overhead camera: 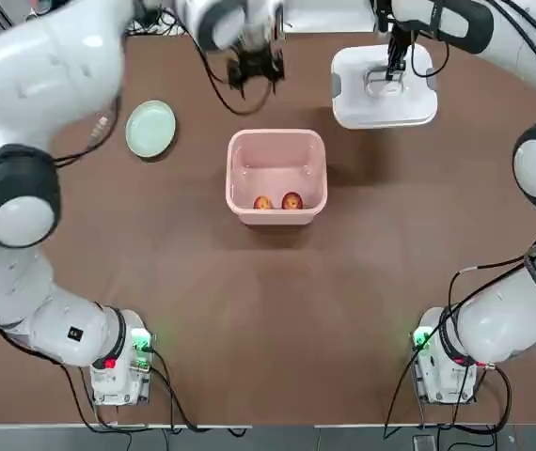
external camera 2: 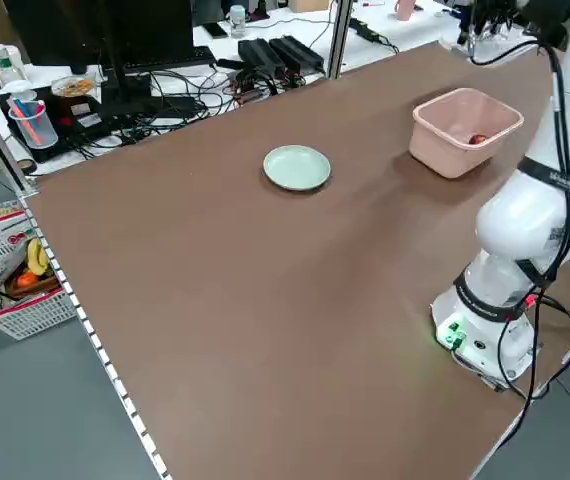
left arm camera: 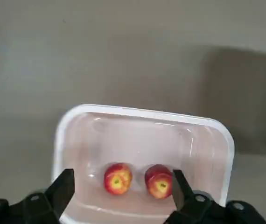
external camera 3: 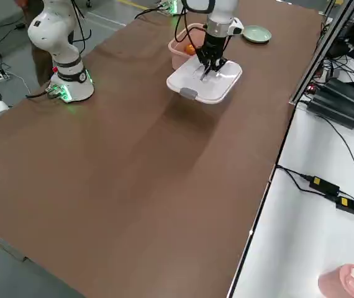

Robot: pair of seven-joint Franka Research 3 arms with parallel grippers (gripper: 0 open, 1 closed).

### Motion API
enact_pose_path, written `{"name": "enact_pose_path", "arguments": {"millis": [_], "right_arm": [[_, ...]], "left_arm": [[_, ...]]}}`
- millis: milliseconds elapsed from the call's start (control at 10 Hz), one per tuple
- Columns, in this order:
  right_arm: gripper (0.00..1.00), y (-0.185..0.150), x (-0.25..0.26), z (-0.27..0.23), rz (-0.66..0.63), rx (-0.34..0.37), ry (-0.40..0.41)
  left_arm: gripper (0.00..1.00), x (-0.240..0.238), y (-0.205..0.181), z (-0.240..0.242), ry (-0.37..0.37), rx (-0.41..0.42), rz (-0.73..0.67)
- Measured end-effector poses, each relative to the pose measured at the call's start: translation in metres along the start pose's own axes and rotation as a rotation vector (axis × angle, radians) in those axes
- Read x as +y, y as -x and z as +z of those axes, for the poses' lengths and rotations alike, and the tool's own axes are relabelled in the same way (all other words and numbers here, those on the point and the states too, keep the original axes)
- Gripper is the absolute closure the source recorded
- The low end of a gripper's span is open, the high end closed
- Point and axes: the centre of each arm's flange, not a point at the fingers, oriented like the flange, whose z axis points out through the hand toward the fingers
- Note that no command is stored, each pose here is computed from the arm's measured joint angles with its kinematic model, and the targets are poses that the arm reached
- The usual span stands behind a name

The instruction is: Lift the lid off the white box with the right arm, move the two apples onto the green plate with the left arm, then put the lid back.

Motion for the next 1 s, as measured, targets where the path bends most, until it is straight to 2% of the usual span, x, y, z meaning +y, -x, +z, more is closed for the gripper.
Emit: {"name": "enact_pose_path", "arguments": {"millis": [300,600,800,1000], "right_arm": [[0.93,-0.003,0.0,0.005,-0.029,-0.002,-0.009],[0.93,-0.003,0.0,0.009,-0.051,-0.003,-0.014],[0.93,-0.003,-0.001,0.011,-0.051,-0.006,-0.024],[0.93,-0.001,-0.002,0.012,-0.049,-0.009,-0.036]], "left_arm": [[0.08,0.032,0.042,0.078,0.061,-0.003,0.056],[0.1,0.042,0.098,0.129,0.008,0.017,0.113],[0.1,0.046,0.114,0.177,-0.016,0.048,0.124],[0.09,0.046,0.118,0.217,0.007,0.04,0.137]]}}
